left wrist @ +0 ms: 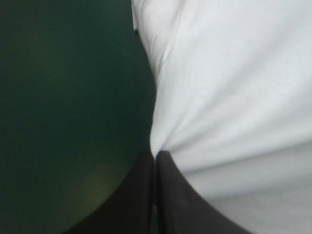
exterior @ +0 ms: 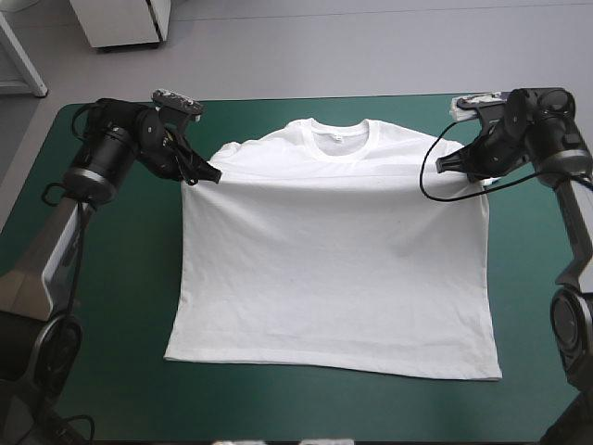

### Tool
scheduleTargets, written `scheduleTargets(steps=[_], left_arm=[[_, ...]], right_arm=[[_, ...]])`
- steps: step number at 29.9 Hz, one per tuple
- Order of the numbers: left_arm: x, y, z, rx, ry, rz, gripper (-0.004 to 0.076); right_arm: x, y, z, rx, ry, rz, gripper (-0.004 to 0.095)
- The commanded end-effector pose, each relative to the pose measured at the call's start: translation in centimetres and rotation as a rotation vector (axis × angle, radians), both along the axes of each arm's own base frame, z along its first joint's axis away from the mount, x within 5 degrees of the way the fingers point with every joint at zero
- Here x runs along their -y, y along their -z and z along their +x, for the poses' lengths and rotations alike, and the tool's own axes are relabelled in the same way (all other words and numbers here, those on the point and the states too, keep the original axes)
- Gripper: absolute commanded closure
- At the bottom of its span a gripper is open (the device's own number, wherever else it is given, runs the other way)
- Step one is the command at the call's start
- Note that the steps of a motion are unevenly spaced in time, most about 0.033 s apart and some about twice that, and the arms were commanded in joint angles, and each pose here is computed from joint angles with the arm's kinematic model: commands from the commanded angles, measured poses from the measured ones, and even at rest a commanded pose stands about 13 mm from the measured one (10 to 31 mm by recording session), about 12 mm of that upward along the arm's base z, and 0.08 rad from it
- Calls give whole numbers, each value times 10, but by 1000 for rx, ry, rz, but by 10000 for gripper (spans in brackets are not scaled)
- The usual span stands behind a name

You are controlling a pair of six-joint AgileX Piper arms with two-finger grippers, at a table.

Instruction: Fold the cloth

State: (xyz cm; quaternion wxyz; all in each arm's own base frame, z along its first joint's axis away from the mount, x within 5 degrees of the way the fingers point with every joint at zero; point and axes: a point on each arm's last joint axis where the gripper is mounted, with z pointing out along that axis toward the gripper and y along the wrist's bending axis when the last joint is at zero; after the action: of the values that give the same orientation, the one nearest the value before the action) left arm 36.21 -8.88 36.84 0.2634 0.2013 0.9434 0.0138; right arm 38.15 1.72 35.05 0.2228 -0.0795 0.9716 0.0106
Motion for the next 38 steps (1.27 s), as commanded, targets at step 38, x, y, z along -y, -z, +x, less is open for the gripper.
scheduleTargets(steps=[38], left_arm=[[-13, -194, -25, 1227, 28, -178, 733]], right_arm=[[-5, -224, -23, 1195, -47, 155, 925]])
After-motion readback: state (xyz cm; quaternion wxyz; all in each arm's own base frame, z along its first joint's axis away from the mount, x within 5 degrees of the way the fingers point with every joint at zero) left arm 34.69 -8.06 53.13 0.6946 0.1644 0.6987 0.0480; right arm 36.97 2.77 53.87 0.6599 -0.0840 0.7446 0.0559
